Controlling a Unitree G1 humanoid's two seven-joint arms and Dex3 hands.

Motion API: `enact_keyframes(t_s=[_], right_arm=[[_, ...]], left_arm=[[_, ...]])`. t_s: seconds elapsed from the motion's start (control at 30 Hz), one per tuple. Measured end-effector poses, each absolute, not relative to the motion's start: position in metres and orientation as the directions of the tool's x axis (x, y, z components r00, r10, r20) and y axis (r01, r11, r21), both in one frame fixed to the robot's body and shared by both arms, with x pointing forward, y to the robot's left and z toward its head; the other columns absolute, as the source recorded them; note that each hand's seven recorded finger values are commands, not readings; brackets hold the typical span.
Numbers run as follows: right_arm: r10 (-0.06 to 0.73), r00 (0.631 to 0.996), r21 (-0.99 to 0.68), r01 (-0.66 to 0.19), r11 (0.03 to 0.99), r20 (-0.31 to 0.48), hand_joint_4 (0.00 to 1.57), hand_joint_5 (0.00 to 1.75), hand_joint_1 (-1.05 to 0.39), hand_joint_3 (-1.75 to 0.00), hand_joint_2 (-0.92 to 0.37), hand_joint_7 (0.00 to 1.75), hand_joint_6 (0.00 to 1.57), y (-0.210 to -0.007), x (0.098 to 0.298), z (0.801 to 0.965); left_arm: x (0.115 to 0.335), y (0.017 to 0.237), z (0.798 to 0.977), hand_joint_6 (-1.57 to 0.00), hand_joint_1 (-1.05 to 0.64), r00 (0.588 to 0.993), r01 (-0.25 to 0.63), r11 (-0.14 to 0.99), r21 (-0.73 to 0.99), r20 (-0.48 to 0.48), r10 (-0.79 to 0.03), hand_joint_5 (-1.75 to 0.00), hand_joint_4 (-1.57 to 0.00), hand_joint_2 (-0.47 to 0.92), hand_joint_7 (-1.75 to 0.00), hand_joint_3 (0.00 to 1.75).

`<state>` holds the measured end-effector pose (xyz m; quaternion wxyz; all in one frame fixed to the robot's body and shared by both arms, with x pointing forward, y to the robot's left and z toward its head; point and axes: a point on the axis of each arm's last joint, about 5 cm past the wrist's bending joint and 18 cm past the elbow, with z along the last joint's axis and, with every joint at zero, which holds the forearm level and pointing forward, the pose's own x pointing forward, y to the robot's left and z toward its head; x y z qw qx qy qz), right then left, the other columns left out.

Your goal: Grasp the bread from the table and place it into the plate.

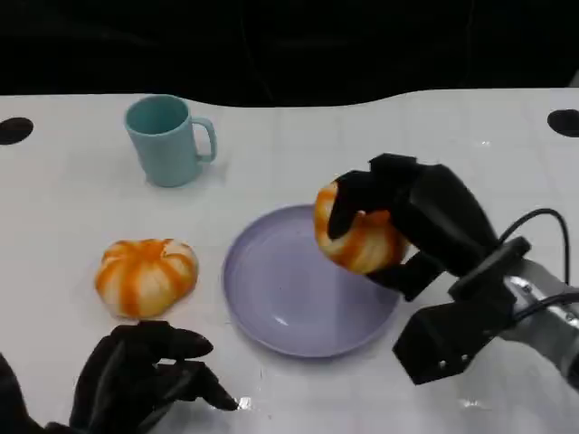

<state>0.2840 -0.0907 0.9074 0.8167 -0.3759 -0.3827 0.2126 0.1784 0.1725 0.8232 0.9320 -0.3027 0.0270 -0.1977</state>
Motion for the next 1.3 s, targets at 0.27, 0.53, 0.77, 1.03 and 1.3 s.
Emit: enact_keyframes(t_s=[0.27,0.53,0.77,1.03,1.3], right_arm=[[0.662,0.618,-0.783,-0.117,0.611,0.425,1.04,1.75,0.00,-1.47,-0.17,1.75,0.81,-0.073,0.279,0.895],[0.687,0.627,-0.808,-0.151,0.569,0.366,0.93,1.52,-0.08,-1.16,-0.35,0.96,0.94,-0.069,0.282,0.892],[0.718,0.641,-0.853,-0.185,0.487,0.271,0.59,0.85,-0.27,-0.74,-0.48,0.31,0.72,-0.072,0.285,0.894],[0.760,0.639,-0.923,-0.211,0.322,0.119,0.22,0.27,-0.63,-0.16,-0.92,0.00,0.38,-0.084,0.292,0.907],[0.772,0.633,-0.912,-0.280,0.300,0.059,0.11,0.23,-0.71,-0.21,-0.92,0.00,0.26,-0.089,0.285,0.916]], left_arm=[[0.178,0.171,0.824,-1.57,-0.95,0.919,0.357,0.738,-0.572,0.072,-0.388,-0.43,-1.57,0.66,0.00,0.00],[0.176,0.171,0.824,-1.56,-0.95,0.922,0.349,0.742,-0.573,0.067,-0.382,-0.43,-1.57,0.66,0.00,0.00],[0.176,0.171,0.824,-1.56,-0.94,0.921,0.350,0.741,-0.573,0.067,-0.383,-0.43,-1.57,0.67,0.00,0.00],[0.176,0.171,0.824,-1.56,-0.96,0.921,0.351,0.741,-0.573,0.068,-0.384,-0.43,-1.57,0.67,0.00,0.00],[0.176,0.171,0.824,-1.57,-0.96,0.921,0.351,0.740,-0.573,0.068,-0.385,-0.43,-1.57,0.66,0.00,0.00]])
